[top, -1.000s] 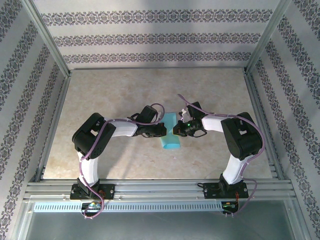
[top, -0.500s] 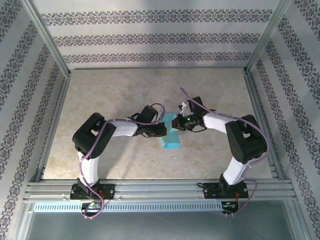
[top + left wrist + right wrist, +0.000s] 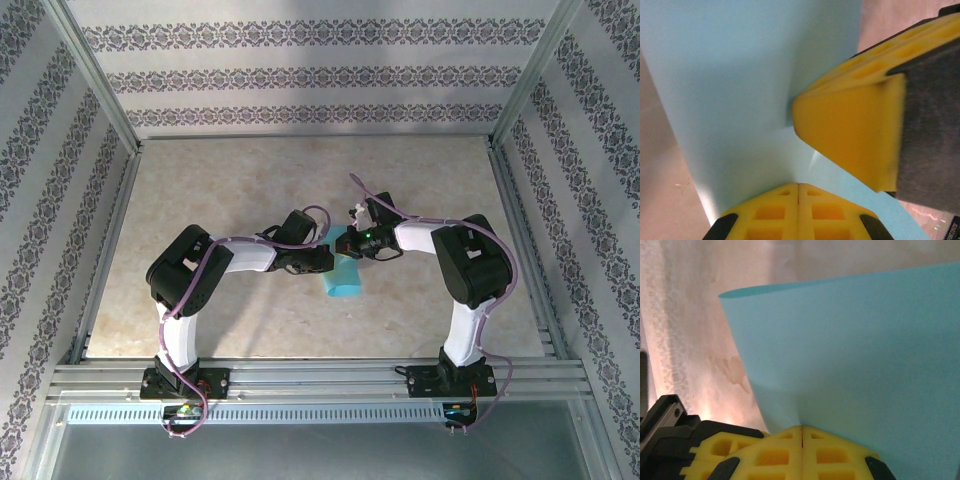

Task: Fold a paper plane with a square sheet of paper (fold left side to right side)
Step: Hold the square sheet of paper at the center of the table, then first fold the square sheet of paper in half at the center of the table.

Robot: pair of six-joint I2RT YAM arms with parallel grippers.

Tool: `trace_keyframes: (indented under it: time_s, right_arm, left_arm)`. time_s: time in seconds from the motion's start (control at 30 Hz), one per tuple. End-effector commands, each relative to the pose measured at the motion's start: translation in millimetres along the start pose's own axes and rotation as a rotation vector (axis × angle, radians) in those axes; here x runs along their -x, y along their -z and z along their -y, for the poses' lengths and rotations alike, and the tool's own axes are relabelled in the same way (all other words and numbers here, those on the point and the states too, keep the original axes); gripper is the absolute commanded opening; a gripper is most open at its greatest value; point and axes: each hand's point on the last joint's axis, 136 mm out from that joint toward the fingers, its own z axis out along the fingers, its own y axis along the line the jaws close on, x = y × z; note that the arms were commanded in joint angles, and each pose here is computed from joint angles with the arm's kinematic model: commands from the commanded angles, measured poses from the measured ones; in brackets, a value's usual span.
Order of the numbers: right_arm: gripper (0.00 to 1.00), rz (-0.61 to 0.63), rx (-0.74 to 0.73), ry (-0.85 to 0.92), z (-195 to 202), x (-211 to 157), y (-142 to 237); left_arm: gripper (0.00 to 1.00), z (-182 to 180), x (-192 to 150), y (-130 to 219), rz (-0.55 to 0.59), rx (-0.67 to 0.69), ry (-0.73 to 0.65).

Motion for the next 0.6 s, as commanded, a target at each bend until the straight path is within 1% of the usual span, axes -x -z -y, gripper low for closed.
trace_keyframes:
  time_s: [0.0,0.3,0.57]
  right_arm:
    - [0.00,-0.002,-0.029,0.011,4,2,-6]
    - [0.00,-0.018,-0.116,-0.037,36,-9,-7]
    - [0.00,-0.017,-0.167,-0.068,54,-14,-3]
  left_arm:
    - [0.00,-15,-15,-7,-0.061,0.051,0.027]
    - [0.00,-15,-25,-3,-0.082,0.047,0.038]
    - [0.00,-17,-57,6,-0.151,0.064,0.058]
